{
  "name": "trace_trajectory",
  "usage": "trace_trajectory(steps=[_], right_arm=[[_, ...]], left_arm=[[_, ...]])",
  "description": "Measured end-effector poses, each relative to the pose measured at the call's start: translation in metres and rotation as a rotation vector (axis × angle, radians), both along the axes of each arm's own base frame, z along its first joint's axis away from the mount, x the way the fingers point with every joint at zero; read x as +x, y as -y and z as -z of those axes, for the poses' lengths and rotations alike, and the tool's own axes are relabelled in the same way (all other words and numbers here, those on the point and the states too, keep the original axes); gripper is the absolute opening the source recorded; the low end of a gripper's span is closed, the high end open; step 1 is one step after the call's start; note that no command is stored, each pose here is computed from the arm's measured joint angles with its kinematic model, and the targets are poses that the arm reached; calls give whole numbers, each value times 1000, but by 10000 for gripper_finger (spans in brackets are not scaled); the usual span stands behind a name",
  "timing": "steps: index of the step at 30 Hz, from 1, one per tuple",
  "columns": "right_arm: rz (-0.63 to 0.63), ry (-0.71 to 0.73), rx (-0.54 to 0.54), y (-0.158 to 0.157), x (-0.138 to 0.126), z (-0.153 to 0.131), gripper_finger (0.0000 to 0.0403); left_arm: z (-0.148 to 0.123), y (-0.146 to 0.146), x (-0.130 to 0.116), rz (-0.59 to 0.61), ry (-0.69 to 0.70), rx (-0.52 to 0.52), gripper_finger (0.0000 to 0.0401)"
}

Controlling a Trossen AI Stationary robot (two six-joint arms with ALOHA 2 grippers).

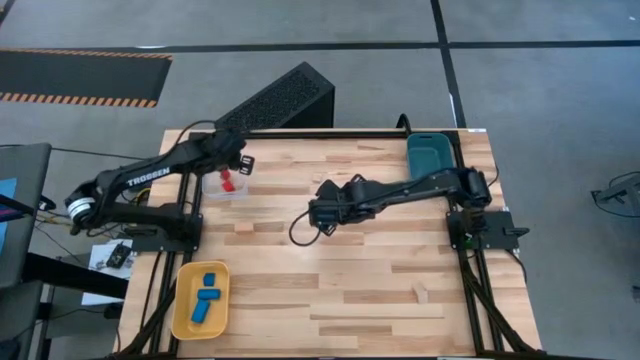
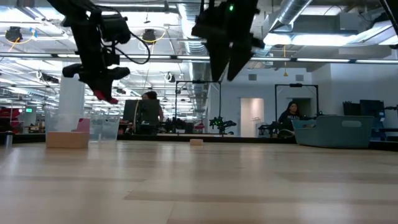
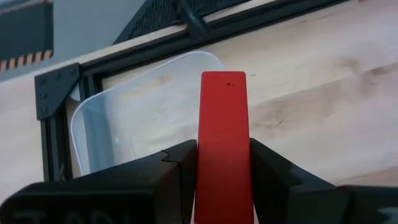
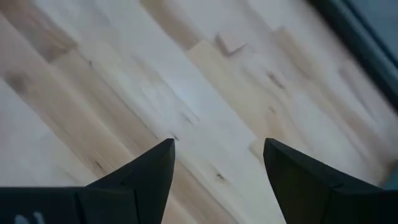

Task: Sort & place blocks by color
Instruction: Put the red block into the transparent bin, then put the middle brown block into the blue bin

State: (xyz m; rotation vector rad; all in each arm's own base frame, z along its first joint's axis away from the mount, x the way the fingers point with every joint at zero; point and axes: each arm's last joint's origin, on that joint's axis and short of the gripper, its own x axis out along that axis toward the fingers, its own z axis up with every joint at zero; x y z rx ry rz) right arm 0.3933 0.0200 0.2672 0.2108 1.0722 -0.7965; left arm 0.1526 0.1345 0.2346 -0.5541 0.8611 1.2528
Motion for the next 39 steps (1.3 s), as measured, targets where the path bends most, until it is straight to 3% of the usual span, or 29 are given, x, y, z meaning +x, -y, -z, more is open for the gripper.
trace_trajectory(steps=[4,12,19,22,26,30,35,39], right_arm=[[-68,-3,52,15,5,10,270],[-189,50,53,50,13,1,270],[-233,94,79,78,12,-8,270],[-264,122,109,88,11,-12,270],[-340,305,173,96,22,-15,270],[-451,497,235,94,35,-13,270],[-480,537,232,88,38,-13,270],[-473,533,230,89,31,-22,270]], left_arm=[[10,-9,1,-70,-11,-40,109],[37,-23,8,-121,-49,-176,156],[43,-27,7,-116,-75,-196,181],[32,-22,6,-61,-38,-181,182],[10,-7,2,24,47,-134,182],[-12,16,0,244,138,-114,183],[-20,42,8,462,214,-150,183],[-4,61,15,580,184,-179,183]])
